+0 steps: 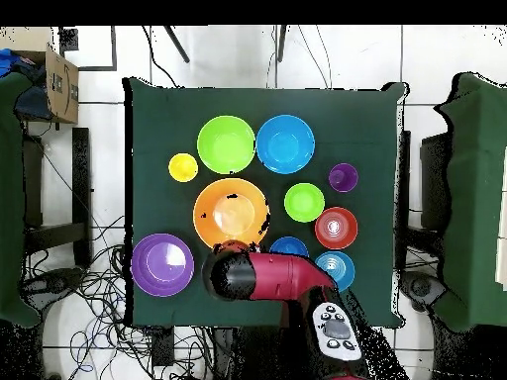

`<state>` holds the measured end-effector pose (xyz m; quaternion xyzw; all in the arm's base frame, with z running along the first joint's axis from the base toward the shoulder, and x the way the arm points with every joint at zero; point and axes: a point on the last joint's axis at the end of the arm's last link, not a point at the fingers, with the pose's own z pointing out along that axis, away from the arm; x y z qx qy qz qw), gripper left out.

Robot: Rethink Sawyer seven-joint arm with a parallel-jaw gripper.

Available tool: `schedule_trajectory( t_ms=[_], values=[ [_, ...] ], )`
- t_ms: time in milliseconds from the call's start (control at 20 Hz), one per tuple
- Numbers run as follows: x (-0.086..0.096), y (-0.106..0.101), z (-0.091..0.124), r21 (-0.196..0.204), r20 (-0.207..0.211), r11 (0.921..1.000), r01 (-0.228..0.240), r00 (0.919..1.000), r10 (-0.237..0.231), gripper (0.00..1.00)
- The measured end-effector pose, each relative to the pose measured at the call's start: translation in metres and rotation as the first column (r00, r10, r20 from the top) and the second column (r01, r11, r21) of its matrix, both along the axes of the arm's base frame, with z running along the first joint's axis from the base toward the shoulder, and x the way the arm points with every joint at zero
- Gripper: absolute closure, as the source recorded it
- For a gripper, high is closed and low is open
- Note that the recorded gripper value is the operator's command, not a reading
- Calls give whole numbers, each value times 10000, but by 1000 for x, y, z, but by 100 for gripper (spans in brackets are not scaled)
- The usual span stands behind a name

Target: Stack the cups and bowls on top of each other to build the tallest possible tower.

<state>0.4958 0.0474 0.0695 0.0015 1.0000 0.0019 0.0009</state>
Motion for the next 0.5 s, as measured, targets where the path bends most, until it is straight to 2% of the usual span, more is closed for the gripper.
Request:
schedule_trajectory(
  t_ms=[350,400,500],
  values=[
    [31,-7,30,-157,123,9999,-31,9999,33,0],
    [41,-9,38,-219,264,9998,-23,9996,28,0],
    [47,-11,43,-259,386,9997,-41,9992,51,0]
  ],
)
